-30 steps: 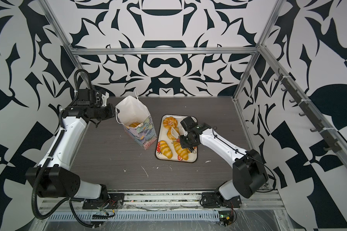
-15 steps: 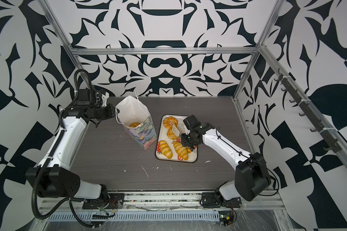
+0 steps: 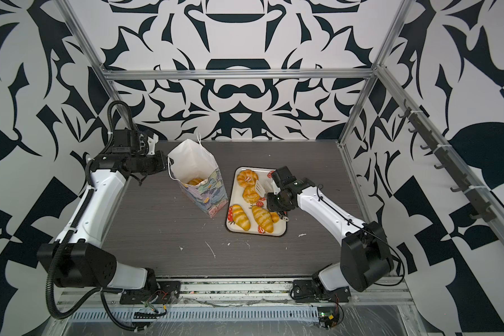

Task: Pack bread into a paper bag
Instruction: Pick up the bread from the tray.

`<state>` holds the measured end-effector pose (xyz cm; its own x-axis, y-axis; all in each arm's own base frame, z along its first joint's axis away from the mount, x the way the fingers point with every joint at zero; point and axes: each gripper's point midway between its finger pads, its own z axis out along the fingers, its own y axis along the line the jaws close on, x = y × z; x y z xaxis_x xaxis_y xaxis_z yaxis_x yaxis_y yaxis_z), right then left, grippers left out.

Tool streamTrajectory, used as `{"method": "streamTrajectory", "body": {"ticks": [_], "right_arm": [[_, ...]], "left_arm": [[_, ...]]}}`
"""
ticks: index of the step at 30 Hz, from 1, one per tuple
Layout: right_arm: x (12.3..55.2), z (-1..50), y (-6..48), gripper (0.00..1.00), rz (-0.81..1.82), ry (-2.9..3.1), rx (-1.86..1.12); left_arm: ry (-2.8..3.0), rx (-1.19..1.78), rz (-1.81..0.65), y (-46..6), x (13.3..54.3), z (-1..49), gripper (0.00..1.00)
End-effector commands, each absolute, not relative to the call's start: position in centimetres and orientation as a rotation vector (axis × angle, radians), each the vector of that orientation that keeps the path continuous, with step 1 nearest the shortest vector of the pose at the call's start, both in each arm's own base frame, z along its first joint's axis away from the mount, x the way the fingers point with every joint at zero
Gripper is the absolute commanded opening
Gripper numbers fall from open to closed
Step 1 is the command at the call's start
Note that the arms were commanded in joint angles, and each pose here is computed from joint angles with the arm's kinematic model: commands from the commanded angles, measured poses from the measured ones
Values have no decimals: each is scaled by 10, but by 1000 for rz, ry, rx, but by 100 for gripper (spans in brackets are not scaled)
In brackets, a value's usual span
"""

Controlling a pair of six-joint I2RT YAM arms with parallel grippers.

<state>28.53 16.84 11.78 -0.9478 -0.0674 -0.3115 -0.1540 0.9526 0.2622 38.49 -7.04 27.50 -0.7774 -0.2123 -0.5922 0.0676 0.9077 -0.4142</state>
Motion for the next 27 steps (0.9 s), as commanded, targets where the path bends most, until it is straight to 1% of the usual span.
{"method": "streamTrajectory", "body": {"ticks": [1, 12, 19, 27], "right_arm": [[291, 120, 175, 41, 454, 2777, -162], [293, 111, 176, 37, 453, 2792, -156], [295, 113, 176, 27, 460, 2784, -151], [294, 129, 175, 23, 470, 2753, -159]], "left_arm": [[2432, -97, -552, -72, 377, 268, 23], [2434, -96, -549, -72, 377, 267, 23], [2432, -96, -549, -72, 378, 268, 23], [2433, -95, -548, -71, 378, 268, 23]]}}
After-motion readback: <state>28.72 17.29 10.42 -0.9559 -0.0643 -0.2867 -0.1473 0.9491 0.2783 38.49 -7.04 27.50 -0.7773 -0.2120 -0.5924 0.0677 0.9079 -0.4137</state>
